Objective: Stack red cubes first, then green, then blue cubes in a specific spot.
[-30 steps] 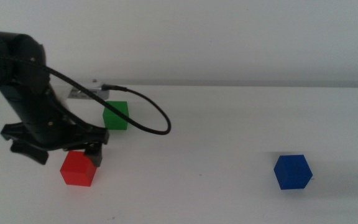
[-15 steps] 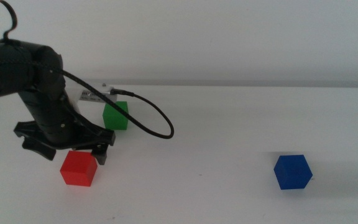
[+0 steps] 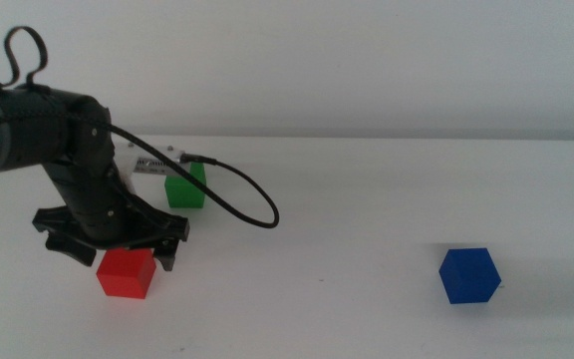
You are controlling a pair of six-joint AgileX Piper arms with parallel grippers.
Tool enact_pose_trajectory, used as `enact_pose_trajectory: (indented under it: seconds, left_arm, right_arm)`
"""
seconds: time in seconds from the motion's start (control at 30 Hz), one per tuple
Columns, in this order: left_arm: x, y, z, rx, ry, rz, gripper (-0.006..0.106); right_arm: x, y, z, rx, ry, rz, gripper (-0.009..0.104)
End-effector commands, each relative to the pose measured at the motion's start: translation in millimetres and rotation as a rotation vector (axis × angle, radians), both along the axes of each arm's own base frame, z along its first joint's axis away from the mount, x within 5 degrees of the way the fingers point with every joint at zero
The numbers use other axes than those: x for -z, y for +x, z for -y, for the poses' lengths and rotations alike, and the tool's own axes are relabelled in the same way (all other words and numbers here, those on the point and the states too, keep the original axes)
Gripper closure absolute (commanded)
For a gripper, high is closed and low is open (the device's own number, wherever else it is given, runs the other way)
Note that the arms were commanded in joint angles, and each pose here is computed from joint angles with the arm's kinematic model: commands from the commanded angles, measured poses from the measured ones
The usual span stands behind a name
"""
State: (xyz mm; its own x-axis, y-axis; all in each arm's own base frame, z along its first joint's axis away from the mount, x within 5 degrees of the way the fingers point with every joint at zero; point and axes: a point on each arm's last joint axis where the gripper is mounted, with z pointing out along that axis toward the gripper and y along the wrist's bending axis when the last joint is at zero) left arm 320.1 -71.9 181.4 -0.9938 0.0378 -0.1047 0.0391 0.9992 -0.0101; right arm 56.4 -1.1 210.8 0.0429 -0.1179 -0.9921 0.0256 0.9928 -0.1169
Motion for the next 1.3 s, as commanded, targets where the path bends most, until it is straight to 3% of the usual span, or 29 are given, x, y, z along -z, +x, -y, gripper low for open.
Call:
enact_pose_trajectory:
  seconds: [0.0, 0.23, 0.37, 0.5, 0.63, 0.77, 0.9, 1.0, 1.13, 1.27]
  left_arm:
    - [7.0, 1.5, 1.9, -0.001, 0.003, 0.002, 0.010]
    - [17.2, 4.0, 1.7, 0.006, 0.017, -0.015, 0.010]
    - [18.4, 4.3, 1.7, 0.006, 0.018, -0.017, 0.019]
    - [18.4, 4.3, 1.7, 0.006, 0.018, -0.017, 0.043]
    - [18.4, 4.2, 2.0, -0.005, 0.014, -0.018, 0.076]
    - [10.3, 2.5, 4.7, -0.060, -0.025, -0.025, 0.102]
    - [-13.8, -0.3, 9.2, -0.080, -0.021, -0.036, 0.102]
    - [-31.1, -1.4, 22.8, -0.170, -0.012, -0.046, 0.102]
    - [-51.2, 3.6, 53.7, -0.146, 0.049, -0.013, 0.102]
    - [-62.5, 12.6, 93.1, -0.096, 0.045, 0.006, 0.102]
  right_arm:
    - [12.0, -1.2, 0.3, 0.007, -0.008, 0.000, 0.002]
    - [12.0, -1.2, 0.3, 0.007, -0.008, 0.000, 0.002]
    - [12.0, -1.2, 0.3, 0.007, -0.008, 0.000, 0.002]
    - [12.0, -1.2, 0.3, 0.007, -0.008, 0.000, 0.002]
    - [12.0, -1.2, 0.3, 0.007, -0.008, 0.000, 0.002]
    - [12.0, -1.2, 0.3, 0.007, -0.008, 0.000, 0.002]
    - [12.0, -1.2, 0.3, 0.007, -0.008, 0.000, 0.002]
    - [12.0, -1.2, 0.3, 0.007, -0.008, 0.000, 0.002]
    - [12.0, -1.2, 0.3, 0.007, -0.008, 0.000, 0.002]
    - [12.0, -1.2, 0.3, 0.007, -0.008, 0.000, 0.002]
